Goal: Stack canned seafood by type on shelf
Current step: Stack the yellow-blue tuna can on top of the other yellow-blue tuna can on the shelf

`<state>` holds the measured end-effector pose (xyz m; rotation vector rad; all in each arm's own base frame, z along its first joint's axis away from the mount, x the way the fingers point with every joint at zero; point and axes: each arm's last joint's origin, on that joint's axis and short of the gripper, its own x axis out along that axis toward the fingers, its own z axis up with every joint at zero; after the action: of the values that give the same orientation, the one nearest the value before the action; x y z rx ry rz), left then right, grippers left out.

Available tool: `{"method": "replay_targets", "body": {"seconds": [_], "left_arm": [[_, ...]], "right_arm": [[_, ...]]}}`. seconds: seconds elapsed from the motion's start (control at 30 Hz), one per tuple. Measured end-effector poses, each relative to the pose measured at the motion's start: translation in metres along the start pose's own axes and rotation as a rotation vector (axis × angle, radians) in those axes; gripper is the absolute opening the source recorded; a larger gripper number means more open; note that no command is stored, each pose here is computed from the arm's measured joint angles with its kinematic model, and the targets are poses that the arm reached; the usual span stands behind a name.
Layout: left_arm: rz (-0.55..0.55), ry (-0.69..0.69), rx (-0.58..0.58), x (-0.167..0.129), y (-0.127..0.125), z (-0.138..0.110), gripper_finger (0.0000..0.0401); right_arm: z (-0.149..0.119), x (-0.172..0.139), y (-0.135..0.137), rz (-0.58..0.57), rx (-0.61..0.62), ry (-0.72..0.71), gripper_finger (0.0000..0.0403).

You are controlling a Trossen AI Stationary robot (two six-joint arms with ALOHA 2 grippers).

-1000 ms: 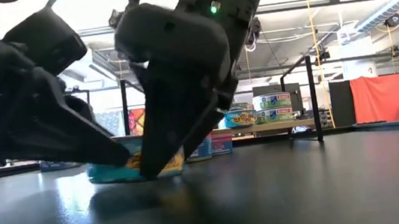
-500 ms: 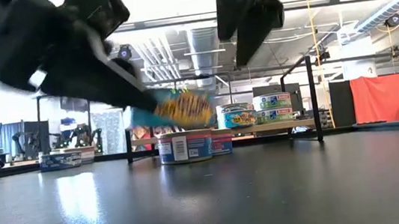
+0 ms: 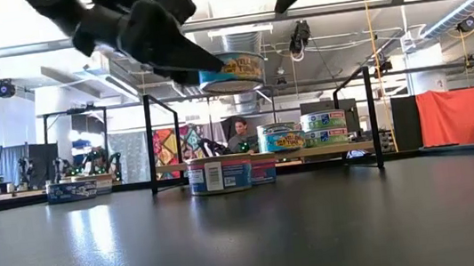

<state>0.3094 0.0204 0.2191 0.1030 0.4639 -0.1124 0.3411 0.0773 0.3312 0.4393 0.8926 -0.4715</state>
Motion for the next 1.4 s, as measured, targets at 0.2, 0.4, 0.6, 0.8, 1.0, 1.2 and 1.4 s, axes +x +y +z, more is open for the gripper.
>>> {"method": "replay_targets", "body": {"seconds": [0.2,0.4,0.6,0.8,1.0,1.2,1.4], "left_arm": [[0.029,0.025,0.056,0.009,0.040,0.018,0.0360],[0.090,0.039,0.022,0.025,0.088,0.026,0.0360],[0.104,0.090,0.029,0.045,0.116,0.036,0.0361],[0.033,0.155,0.020,0.061,0.132,0.034,0.0361],[0.043,0.169,0.054,0.058,0.146,0.030,0.0361],[0.059,0.151,0.044,0.050,0.162,0.025,0.0360],[0.036,0.145,0.091,0.049,0.163,0.025,0.0360]], "right_arm": [[0.003,0.005,-0.018,-0.080,0.006,0.073,0.0208],[0.003,-0.020,-0.047,-0.173,-0.112,0.142,0.0202],[0.022,-0.040,-0.080,-0.180,-0.204,0.099,0.0193],[0.039,-0.043,-0.113,-0.217,-0.226,0.085,0.0183],[0.050,-0.024,-0.137,-0.247,-0.255,0.084,0.0161],[0.063,-0.009,-0.152,-0.130,-0.271,0.036,0.0110],[0.079,0.010,-0.169,0.012,-0.233,0.027,0.0034]]}}
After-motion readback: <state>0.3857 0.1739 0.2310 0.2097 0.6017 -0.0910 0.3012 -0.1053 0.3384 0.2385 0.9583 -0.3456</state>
